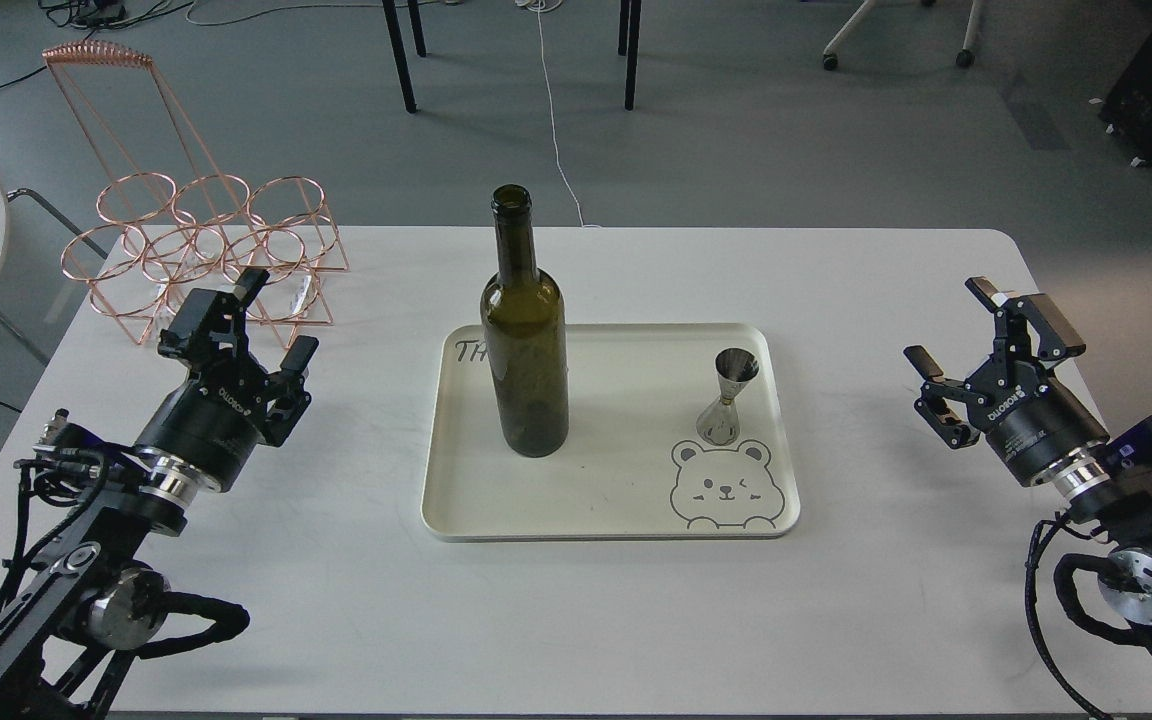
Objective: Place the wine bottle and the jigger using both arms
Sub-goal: 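Move the right gripper toward the metal jigger on the tray, then close the right gripper around the metal jigger, then lift the jigger and carry it off the tray away from the bottle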
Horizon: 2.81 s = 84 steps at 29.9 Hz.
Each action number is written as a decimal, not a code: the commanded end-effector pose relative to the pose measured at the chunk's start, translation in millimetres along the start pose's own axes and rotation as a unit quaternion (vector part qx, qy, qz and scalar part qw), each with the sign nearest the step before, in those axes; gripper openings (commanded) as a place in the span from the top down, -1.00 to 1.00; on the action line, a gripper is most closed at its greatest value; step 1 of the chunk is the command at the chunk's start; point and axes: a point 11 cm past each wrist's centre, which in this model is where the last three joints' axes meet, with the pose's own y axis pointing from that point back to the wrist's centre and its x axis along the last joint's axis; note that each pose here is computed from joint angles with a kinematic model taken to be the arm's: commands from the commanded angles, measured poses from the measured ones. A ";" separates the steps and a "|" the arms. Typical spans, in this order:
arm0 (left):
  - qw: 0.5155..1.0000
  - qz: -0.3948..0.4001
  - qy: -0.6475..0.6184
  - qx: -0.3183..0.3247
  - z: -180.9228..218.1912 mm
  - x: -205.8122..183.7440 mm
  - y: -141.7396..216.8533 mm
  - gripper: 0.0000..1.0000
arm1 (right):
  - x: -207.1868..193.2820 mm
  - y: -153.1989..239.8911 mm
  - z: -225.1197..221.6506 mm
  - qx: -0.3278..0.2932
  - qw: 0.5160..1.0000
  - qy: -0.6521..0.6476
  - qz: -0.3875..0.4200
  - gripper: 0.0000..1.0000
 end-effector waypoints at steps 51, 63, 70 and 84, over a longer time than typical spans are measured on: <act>0.999 -0.011 0.005 -0.051 12.6 -5.0 4.4 -0.96 | -109.4 -41.3 79.6 0.019 0.668 0.721 -0.183 -0.90; 0.999 -0.011 0.006 -0.052 12.8 -5.6 4.1 -0.96 | -114.0 -56.1 82.8 0.017 0.635 0.740 -0.223 -0.69; 0.999 -0.011 0.006 -0.052 12.4 -5.2 4.2 -0.96 | -109.4 -53.3 88.3 0.006 0.632 0.741 -0.227 -0.27; 0.998 -0.012 0.007 -0.055 13.7 -6.5 2.5 -0.96 | -105.4 -53.0 83.6 0.011 0.628 0.747 -0.219 0.67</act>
